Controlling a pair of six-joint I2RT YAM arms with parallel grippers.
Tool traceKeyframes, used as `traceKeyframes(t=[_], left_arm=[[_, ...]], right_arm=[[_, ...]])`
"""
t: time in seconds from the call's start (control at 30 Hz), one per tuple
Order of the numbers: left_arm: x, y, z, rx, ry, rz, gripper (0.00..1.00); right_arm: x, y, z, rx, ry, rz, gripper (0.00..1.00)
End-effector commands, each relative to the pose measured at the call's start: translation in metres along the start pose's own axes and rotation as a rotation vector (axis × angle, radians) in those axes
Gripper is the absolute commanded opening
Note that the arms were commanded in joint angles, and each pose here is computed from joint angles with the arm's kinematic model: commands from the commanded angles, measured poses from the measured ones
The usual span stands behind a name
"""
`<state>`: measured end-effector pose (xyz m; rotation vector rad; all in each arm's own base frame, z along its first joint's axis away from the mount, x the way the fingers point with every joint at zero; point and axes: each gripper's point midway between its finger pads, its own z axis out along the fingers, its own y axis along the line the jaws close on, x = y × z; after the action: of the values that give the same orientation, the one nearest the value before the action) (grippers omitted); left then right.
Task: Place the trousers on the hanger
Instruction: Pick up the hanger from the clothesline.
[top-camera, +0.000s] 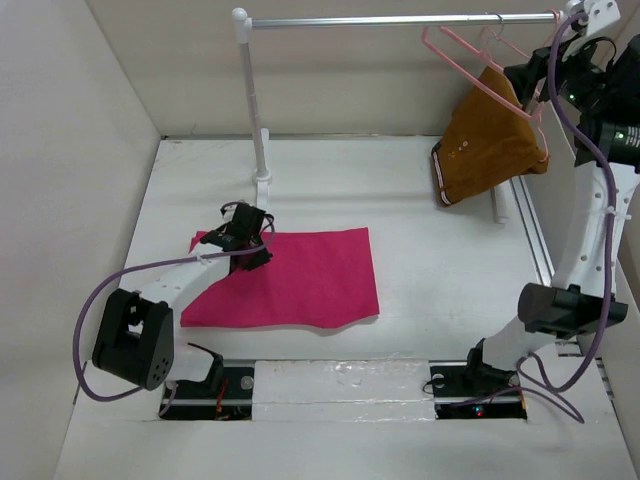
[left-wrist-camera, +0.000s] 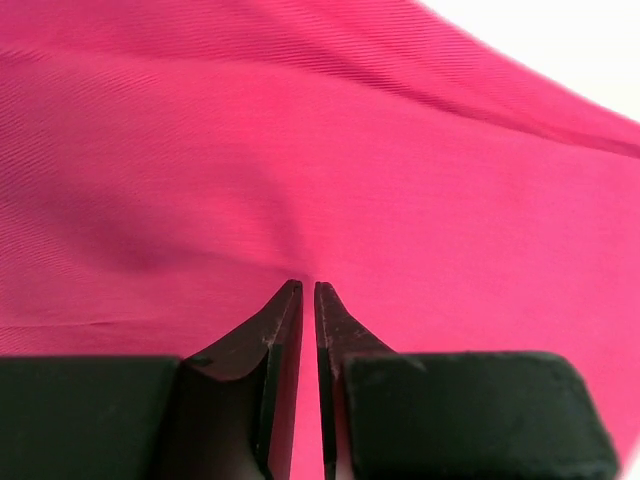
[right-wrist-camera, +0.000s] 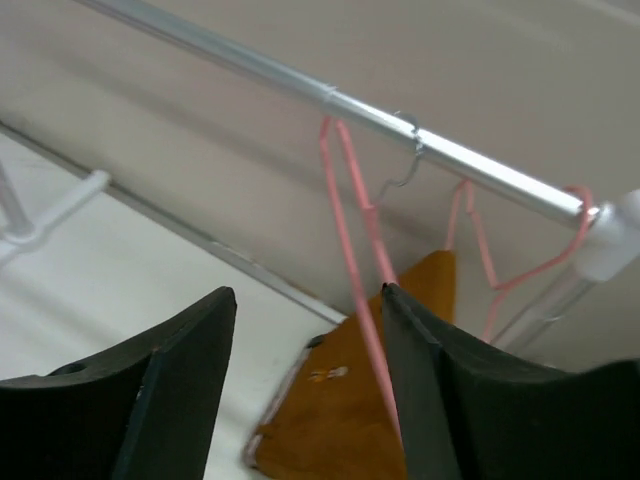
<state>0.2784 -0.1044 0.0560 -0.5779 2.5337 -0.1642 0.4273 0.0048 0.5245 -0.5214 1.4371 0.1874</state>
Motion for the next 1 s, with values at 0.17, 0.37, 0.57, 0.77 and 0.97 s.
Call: traceKeyframes(t=[0.17, 0.37, 0.57, 0.77, 0.97], left_arm=[[-0.036, -0.071, -0.068, 0.288, -0.119, 0.107, 0.07], [-0.029, -0.081, -0.083, 0.397, -0.111, 0.164, 0.08], [-0.026, -0.076, -0.077, 0.376, -0.103, 0.207, 0.08], [-0.024, -0.076, -0.071, 0.366, -0.091, 0.208, 0.08], [-0.027, -0.081, -0.072, 0.375, -0.095, 0.201, 0.08]], right_arm=[[0.016, -0.066, -0.009, 0.006, 0.044, -0.089, 0.80], [0.053, -0.072, 0.012, -0.102, 0.046, -0.013, 0.78], [0.076, -0.066, 0.036, -0.147, 0.075, 0.036, 0.78], [0.105, -0.057, 0.048, -0.161, 0.131, 0.065, 0.70], [0.111, -0.035, 0.056, -0.192, 0.136, 0.047, 0.30]])
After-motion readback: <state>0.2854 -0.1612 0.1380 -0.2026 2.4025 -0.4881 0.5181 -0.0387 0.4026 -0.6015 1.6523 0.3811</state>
